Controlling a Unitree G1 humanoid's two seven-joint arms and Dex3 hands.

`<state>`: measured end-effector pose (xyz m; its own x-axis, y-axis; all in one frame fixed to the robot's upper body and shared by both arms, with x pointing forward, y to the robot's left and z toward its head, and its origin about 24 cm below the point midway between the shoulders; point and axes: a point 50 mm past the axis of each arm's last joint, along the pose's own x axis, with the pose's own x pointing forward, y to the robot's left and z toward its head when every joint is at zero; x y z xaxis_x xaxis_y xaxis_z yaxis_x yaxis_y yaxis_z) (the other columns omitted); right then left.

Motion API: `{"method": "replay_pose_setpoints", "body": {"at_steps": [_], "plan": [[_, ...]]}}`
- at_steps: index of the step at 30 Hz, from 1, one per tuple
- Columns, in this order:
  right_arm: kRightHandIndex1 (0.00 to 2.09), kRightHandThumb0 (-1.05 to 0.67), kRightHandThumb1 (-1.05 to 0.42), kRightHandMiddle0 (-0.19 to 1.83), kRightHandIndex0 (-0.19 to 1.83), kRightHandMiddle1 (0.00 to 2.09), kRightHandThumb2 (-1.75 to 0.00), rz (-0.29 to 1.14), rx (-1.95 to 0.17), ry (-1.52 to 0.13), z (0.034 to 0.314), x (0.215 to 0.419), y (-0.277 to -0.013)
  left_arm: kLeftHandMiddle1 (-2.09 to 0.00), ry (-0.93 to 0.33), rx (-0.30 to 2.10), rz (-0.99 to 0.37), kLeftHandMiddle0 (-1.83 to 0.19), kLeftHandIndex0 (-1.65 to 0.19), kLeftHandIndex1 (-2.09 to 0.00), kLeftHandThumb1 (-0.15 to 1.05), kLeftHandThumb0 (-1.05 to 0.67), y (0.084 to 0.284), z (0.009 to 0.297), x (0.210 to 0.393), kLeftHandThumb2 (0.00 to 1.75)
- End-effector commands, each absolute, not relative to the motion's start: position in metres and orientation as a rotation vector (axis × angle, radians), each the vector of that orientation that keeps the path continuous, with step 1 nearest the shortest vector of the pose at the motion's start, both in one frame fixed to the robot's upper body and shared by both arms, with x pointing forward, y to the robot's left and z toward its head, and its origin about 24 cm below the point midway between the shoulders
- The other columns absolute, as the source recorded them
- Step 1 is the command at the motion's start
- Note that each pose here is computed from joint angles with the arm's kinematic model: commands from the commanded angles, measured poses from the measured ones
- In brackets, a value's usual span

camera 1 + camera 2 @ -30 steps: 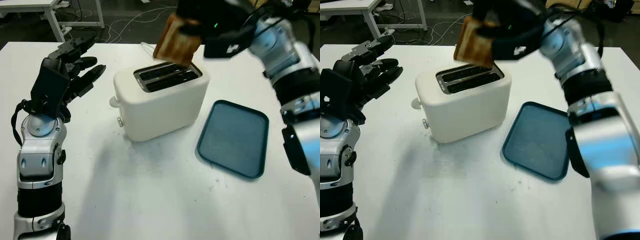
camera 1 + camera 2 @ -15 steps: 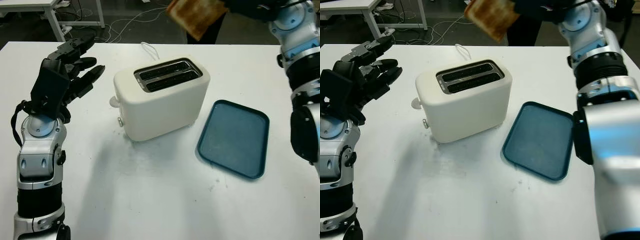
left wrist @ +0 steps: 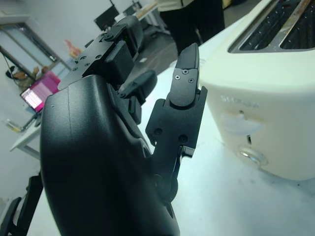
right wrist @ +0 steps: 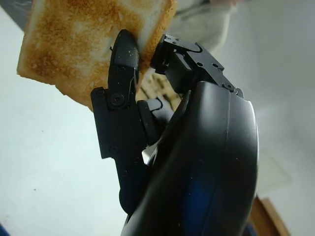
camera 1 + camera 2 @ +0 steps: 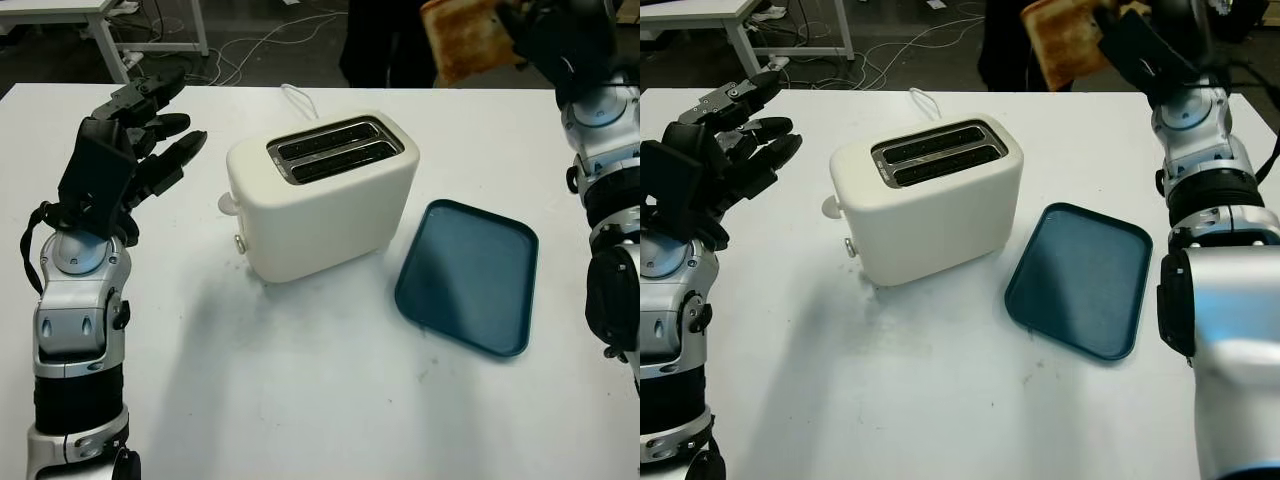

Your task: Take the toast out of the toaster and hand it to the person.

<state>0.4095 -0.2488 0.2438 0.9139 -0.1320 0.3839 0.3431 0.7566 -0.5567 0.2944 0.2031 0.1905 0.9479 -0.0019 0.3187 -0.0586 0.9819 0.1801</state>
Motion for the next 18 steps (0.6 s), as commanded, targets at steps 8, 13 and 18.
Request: {"method": "replay_pose_setpoints", "body": {"at_steps": [8, 13, 18], "plan": [[1.74, -0.17, -0.92, 0.53, 0.90, 1.73, -0.38, -0.238, -0.569, -0.247, 0.216, 0.411, -0.244, -0.85, -0.333, 0.189, 0.034, -0.21, -0.56, -0.02, 0.84, -0.23, 0.203, 0.190, 0.293, 0.28], [1.75, -0.10, -0.92, 0.43, 0.78, 1.74, -0.40, -0.227, -0.543, -0.199, 0.200, 0.413, -0.237, -0.86, -0.335, 0.184, 0.034, -0.21, -0.57, -0.03, 0.83, -0.24, 0.204, 0.189, 0.293, 0.31], [1.75, -0.08, -0.92, 0.39, 0.70, 1.75, -0.43, -0.211, -0.570, -0.140, 0.188, 0.413, -0.234, -0.86, -0.332, 0.187, 0.033, -0.21, -0.57, -0.03, 0.82, -0.26, 0.204, 0.189, 0.293, 0.32]]}}
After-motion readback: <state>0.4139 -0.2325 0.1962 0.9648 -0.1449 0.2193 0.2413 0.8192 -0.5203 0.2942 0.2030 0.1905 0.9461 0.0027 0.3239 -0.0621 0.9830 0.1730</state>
